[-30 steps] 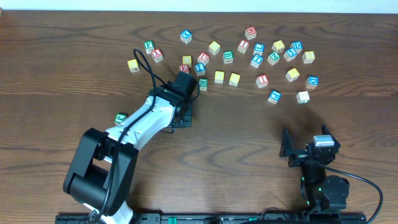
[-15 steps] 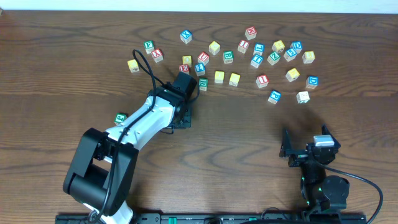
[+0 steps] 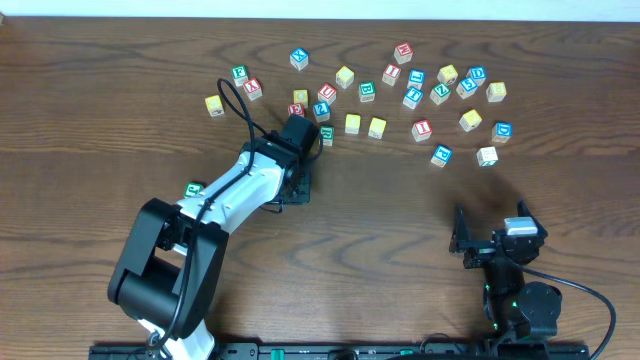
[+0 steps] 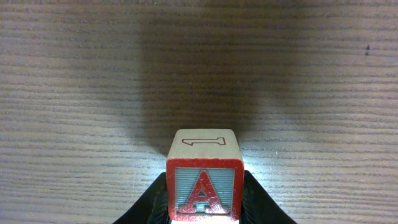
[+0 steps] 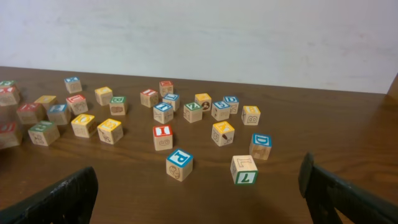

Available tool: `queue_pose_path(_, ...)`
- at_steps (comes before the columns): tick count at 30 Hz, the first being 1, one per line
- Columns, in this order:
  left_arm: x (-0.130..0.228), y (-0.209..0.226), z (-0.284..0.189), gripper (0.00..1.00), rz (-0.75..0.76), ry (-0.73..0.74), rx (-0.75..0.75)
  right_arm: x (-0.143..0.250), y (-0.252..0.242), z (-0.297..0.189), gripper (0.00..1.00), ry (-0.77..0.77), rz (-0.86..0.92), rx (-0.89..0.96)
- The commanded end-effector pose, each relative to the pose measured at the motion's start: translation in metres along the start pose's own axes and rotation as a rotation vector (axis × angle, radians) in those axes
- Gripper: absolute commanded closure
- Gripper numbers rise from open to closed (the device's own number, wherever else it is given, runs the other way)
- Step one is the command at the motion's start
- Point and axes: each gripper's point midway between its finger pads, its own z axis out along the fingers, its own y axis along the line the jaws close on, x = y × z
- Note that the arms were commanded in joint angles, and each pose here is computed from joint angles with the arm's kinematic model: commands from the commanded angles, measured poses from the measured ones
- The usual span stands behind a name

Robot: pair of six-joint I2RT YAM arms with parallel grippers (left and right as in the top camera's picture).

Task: Spell out AI2
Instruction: 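Lower the A block onto the table and open the left gripper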

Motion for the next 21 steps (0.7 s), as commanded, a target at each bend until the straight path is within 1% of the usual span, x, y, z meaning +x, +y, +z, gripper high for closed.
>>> queue_pose_path(1, 0.0005, 0.0000, 0.0072, 0.81, 0.005, 0.016, -0.009, 0.0007, -0.0031, -0.0002, 0.01, 0.002, 0.011, 0.014)
queue_pose_path(5, 0.0007, -0.0002, 0.0072, 0.80, 0.012, 0.016, -0.009, 0.0007, -0.0031, -0.0002, 0.01, 0.002, 0.011, 0.014)
queue_pose_path(8, 0.0008, -0.0001, 0.0072, 0.66, 0.012, 0.016, -0.009, 0.0007, -0.0031, -0.0002, 0.01, 0.002, 0.011, 0.014)
queue_pose_path(11, 0.0010, 0.0000, 0.0071, 0.64, 0.012, 0.017, -0.009, 0.0007, -0.0031, -0.0002, 0.01, 0.002, 0.011, 0.014)
queue_pose_path(13, 0.0016, 0.0003, 0.0071, 0.60, 0.013, 0.020, -0.010, 0.0007, -0.0031, -0.0002, 0.01, 0.002, 0.011, 0.014)
queue_pose_path(21, -0.0011, -0.0008, 0.0042, 0.58, 0.016, 0.016, -0.009, 0.0007, -0.0031, -0.0002, 0.01, 0.002, 0.011, 0.014)
